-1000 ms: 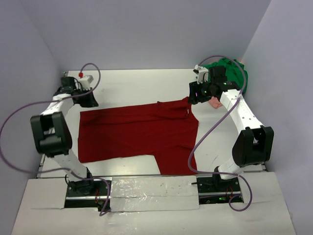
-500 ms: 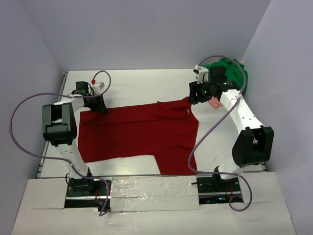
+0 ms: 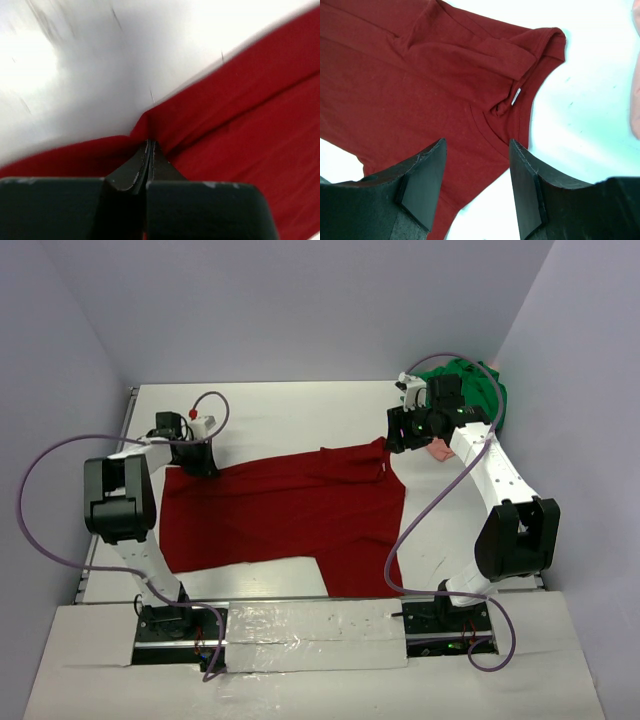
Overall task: Fold and stack the t-shirts
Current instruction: Fold the tshirt
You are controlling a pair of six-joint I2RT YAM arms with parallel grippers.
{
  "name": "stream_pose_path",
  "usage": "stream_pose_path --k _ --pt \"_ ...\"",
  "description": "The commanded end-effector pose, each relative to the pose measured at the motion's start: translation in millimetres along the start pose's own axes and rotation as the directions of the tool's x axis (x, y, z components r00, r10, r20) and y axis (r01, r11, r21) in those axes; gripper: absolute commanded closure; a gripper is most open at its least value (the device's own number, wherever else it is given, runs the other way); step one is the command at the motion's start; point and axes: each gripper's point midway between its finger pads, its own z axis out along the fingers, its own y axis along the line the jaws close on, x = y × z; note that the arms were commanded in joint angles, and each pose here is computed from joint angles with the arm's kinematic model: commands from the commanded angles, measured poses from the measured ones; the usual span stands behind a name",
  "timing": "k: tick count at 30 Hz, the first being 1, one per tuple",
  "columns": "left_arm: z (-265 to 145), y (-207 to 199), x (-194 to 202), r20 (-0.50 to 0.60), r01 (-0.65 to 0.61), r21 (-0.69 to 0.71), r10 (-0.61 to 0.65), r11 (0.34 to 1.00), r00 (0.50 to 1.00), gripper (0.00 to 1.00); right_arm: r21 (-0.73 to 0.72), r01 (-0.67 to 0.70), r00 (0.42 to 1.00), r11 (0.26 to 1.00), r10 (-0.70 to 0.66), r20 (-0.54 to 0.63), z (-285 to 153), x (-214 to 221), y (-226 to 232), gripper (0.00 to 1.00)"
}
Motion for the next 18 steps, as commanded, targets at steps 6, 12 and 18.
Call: stream_pose_path --k 6,12,18 --pt "-47 -22 28 -0.035 -0.040 -0.030 0.039 0.999 0.999 1.00 0.007 0.027 0.997 1.000 -0.028 0.067 -19 -16 3 0.40" --pt "-62 -19 17 0.053 -0.063 -0.104 0.069 0.993 0.996 1.00 -0.003 0.029 0.997 1.000 -0.028 0.074 -21 -16 6 0.40" --pt "-45 -15 26 0.006 -0.036 -0.080 0.036 0.996 0.999 1.00 0.004 0.034 0.996 0.999 -0.035 0.083 -26 -16 6 0.40"
